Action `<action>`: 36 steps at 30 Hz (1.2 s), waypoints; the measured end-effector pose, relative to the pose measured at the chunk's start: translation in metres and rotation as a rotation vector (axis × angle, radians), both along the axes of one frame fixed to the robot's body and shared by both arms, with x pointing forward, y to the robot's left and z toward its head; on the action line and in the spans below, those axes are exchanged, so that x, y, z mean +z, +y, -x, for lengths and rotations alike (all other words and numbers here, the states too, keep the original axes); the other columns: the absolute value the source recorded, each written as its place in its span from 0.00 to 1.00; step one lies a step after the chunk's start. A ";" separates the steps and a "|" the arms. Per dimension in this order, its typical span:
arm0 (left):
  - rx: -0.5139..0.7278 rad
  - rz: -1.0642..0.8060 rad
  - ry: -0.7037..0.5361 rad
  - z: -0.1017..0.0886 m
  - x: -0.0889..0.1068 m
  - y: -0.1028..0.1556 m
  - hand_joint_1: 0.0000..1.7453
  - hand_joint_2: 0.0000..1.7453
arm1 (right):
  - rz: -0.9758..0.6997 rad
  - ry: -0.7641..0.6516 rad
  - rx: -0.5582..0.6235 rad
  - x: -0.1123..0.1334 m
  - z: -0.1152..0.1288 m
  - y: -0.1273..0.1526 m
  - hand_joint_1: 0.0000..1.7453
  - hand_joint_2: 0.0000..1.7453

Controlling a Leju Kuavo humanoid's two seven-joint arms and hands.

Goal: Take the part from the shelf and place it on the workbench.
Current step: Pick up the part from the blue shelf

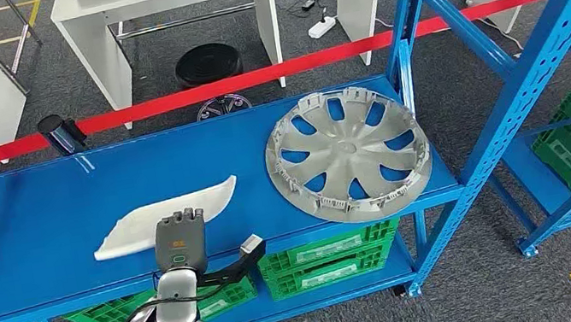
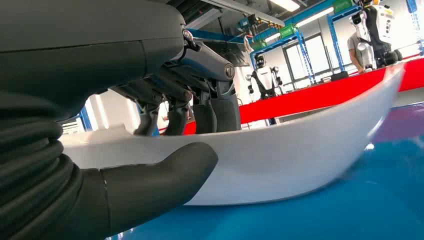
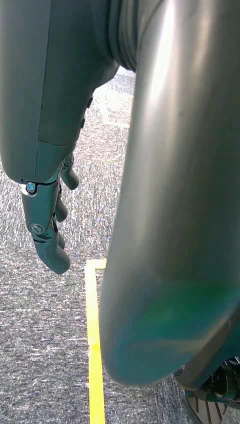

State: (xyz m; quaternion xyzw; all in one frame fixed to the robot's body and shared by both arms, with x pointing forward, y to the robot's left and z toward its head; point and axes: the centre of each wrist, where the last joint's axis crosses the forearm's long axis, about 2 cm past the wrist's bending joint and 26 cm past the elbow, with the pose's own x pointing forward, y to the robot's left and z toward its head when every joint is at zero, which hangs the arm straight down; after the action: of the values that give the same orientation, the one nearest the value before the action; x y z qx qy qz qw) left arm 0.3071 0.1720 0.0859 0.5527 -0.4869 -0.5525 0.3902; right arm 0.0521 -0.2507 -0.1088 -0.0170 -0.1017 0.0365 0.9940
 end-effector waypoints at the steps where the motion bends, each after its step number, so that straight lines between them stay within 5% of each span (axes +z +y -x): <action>1: 0.000 0.000 0.000 0.000 0.000 0.000 1.00 1.00 | 0.000 0.000 0.000 0.000 0.000 0.000 0.00 0.00; 6: -0.004 0.004 -0.012 -0.002 0.002 0.000 1.00 1.00 | 0.000 0.000 -0.002 0.000 0.000 0.000 0.00 0.00; 10: -0.002 0.013 -0.050 -0.004 0.003 -0.002 1.00 0.00 | 0.000 0.003 -0.006 0.000 0.000 0.000 0.00 0.00; 12: -0.010 0.017 -0.085 -0.005 0.004 -0.004 1.00 0.00 | 0.001 0.005 -0.007 0.000 0.000 -0.001 0.00 0.00; 16: -0.048 0.019 -0.161 -0.008 0.003 -0.007 0.97 1.00 | 0.002 0.004 -0.002 0.000 0.000 0.000 0.00 0.00; 28: -0.189 0.043 -0.308 -0.011 -0.006 -0.009 1.00 1.00 | 0.006 0.004 0.017 0.000 -0.001 -0.001 0.00 0.00; 36: -0.236 0.097 -0.394 -0.013 0.007 -0.010 1.00 1.00 | 0.007 0.000 0.016 0.000 -0.001 -0.001 0.00 0.00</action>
State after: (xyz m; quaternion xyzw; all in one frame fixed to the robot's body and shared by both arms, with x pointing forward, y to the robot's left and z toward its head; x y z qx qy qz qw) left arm 0.3201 0.1616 0.0926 0.5696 -0.6409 -0.4518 0.2463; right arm 0.0529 -0.2515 -0.1088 -0.0198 -0.1017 0.0448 0.9936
